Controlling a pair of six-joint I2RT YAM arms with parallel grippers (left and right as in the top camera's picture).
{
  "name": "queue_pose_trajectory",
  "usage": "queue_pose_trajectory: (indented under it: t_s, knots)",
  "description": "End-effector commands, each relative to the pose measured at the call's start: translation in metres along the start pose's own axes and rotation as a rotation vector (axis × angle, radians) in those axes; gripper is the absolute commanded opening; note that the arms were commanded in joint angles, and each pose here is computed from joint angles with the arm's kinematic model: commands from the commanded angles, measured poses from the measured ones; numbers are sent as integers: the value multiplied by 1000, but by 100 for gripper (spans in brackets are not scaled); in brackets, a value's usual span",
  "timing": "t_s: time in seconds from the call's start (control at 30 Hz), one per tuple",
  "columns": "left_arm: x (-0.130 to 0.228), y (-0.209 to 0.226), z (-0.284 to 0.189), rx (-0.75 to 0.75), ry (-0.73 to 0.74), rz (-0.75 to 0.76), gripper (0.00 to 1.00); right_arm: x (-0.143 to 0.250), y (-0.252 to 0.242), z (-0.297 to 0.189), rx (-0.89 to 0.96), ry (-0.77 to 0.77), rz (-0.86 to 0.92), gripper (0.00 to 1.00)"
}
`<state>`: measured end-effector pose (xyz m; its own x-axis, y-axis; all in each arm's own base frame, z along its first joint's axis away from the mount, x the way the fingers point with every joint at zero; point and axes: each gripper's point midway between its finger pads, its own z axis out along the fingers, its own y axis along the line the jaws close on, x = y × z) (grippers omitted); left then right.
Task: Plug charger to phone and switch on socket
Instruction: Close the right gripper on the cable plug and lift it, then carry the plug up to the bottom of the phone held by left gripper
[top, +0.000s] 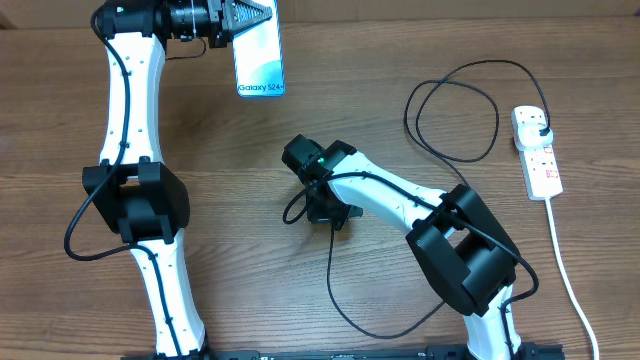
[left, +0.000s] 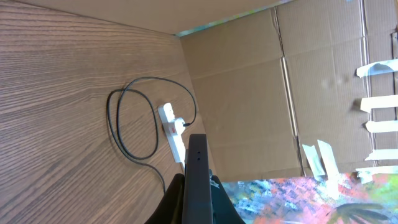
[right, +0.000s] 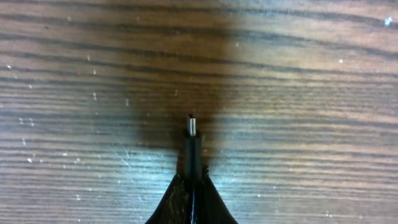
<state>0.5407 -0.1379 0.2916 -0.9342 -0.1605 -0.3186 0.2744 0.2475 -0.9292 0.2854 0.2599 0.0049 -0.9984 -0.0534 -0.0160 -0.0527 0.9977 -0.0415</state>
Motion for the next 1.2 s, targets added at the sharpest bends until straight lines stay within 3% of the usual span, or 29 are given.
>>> queue_pose_trajectory:
  t_s: [0.0,0.1,0.37,0.8,1.17]
  knots:
    - [4,-38,-4,53,13,65,4,-11,8,-9,-49,-4,-7,4]
    - [4,-38,-4,53,13,64,4,-9,25,-15,-153,38,-37,4]
    - [4,-38,-4,53,13,63,4,8,94,-56,-647,162,-269,4]
    - [3,-37,-6,51,9,61,4,-7,90,-61,-706,148,-249,4]
    - [-6,-30,-28,39,-31,52,4,-30,98,-109,-1056,157,-256,4]
